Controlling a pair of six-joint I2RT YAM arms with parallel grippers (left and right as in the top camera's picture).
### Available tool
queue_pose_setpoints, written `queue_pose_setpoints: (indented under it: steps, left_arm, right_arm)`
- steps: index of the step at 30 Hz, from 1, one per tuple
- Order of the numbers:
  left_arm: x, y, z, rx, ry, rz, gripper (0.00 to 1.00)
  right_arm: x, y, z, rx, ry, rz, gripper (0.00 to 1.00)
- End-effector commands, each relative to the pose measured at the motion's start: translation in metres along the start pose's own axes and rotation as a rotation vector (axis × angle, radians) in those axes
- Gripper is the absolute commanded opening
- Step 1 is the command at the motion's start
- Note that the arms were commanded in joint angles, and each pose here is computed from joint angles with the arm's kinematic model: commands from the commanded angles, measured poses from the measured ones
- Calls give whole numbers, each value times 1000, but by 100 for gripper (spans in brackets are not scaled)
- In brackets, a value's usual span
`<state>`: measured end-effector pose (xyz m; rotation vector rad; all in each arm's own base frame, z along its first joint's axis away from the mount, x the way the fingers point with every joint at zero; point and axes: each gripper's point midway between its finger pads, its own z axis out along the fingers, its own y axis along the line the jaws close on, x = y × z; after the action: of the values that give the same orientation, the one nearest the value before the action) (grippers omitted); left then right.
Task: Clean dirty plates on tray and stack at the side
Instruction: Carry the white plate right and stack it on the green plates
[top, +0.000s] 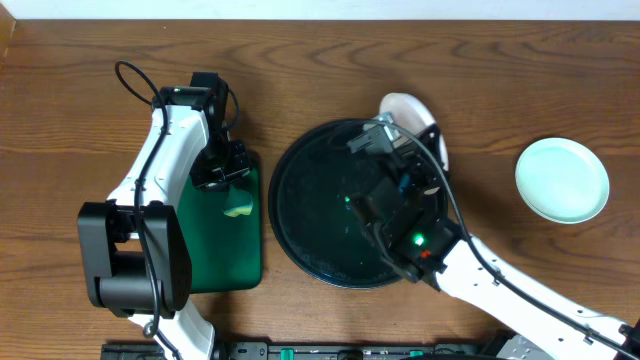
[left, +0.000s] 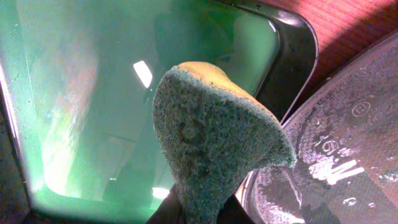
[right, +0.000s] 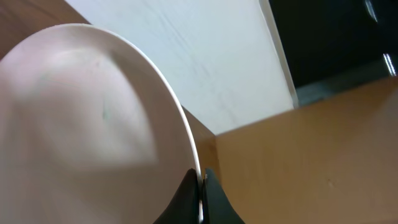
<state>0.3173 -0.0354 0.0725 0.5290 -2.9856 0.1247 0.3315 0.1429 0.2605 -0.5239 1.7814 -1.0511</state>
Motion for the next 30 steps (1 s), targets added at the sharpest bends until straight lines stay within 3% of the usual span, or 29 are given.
queue_pose_setpoints:
  steps: [1, 6, 9, 13, 18, 24, 30]
  left_arm:
    - [2, -1, -3, 10, -1, 22, 8]
    - [2, -1, -3, 10, -1, 22, 7]
    - [2, -1, -3, 10, -1, 25, 7]
    - [0, -1, -3, 8, -6, 29, 7]
    - [-1, -2, -3, 11, -13, 29, 7]
    - [-1, -2, -3, 11, -13, 30, 7]
    - [-2, -2, -3, 11, -14, 30, 7]
  right_arm:
    - [-10, 3, -8, -22, -32, 1, 1]
    - [-6, 11, -10, -35, -23, 77, 1]
    - [13, 44, -13, -199, 24, 208, 1]
    - [47, 111, -33, -594, 282, 531, 1]
    - [48, 127, -28, -732, 464, 833, 1]
    - [70, 113, 7, -654, 643, 1103, 1]
    - [159, 73, 50, -401, 902, 1180, 1]
